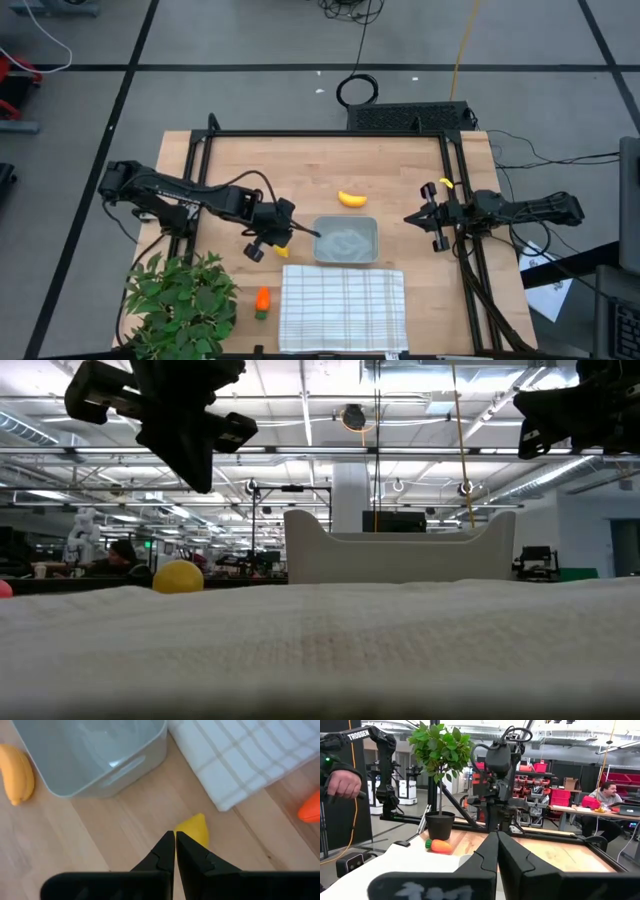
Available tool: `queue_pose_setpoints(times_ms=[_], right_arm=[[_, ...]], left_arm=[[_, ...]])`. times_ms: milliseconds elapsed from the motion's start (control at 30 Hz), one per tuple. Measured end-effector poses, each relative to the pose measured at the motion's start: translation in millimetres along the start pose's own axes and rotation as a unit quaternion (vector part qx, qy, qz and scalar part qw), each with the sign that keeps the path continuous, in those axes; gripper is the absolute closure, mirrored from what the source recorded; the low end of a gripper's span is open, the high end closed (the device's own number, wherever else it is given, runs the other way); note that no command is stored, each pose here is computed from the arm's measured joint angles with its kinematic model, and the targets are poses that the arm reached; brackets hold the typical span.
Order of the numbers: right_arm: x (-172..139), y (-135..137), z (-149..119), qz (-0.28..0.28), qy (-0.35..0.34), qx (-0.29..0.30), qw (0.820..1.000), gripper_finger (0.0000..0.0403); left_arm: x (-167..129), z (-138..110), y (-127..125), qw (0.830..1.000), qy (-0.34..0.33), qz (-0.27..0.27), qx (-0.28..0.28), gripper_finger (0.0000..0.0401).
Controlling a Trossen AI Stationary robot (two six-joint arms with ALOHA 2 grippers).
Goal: Pick and placing Produce into tupperware
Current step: Put the yellow lemon into the bin
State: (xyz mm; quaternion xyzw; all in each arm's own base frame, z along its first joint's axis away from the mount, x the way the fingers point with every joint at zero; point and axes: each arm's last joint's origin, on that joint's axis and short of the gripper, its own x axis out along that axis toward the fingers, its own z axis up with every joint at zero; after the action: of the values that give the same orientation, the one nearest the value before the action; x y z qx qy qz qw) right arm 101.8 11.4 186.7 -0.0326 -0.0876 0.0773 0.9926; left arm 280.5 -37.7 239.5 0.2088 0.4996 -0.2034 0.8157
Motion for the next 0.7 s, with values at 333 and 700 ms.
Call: queue_pose_setpoints(times_ms=[333,700], right_arm=[[0.0,0.0,-0.1,0.000,0.000,0.001,1.000,0.0403],[0.0,0.0,-0.1,0.000,0.000,0.001,1.000,0.0403]], left_arm=[[0.1,1.7,1.2,1.000,-0.012,-0.001,-0.009,0.0377],[-0.1,4.6,2.0,0.999,-0.031,-0.005,-0.042,0.0240]])
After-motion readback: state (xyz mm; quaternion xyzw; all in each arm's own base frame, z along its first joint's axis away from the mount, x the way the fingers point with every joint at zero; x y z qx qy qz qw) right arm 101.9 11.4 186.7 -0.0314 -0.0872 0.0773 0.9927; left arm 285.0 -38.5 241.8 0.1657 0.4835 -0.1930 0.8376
